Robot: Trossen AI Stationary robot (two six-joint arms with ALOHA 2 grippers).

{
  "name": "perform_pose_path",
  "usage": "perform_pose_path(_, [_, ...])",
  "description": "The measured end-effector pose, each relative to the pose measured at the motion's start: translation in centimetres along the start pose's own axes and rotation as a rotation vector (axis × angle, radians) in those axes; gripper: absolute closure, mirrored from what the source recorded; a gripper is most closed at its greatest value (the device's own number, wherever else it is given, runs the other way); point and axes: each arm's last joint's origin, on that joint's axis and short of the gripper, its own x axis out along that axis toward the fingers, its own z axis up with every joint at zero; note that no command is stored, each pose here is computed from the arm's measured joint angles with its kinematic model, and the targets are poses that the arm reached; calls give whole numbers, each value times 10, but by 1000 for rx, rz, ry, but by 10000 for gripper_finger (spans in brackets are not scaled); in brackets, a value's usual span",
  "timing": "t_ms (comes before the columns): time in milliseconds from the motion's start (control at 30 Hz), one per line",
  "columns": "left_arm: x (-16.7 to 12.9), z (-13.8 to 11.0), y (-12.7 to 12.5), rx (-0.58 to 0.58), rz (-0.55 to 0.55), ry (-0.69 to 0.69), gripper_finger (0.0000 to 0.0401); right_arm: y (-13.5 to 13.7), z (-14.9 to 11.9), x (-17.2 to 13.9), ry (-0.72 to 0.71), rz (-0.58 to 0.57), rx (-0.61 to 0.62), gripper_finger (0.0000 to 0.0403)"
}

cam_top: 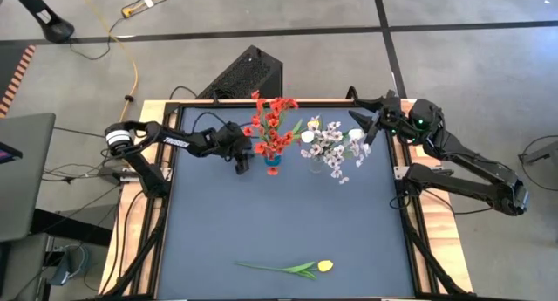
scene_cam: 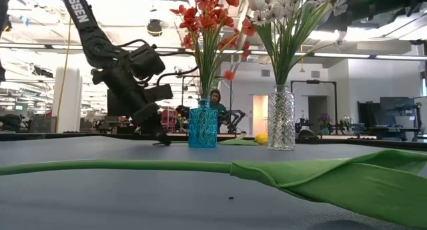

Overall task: Sort flowers into vase by color
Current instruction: Put the top yellow tulip into the blue vase

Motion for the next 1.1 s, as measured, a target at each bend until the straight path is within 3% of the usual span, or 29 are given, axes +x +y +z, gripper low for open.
perform_pose_path(133, [0,-3,-1,12,-19,27,374,1,0,0,2,38,2,149])
perform_pose_path(200, [0,-3,-1,19,-26,20,390,1,0,0,2,40,2,149])
perform_pose_path(467, [-29,6,9,43,58,-23,400,1,0,0,3,40,19,149])
perform_pose_path(833, [-117,10,28,23,289,-95,401,1,0,0,2,38,1,149])
perform_pose_path(1100, [-176,14,22,-43,362,-353,401,1,3,0,-34,40,-66,149])
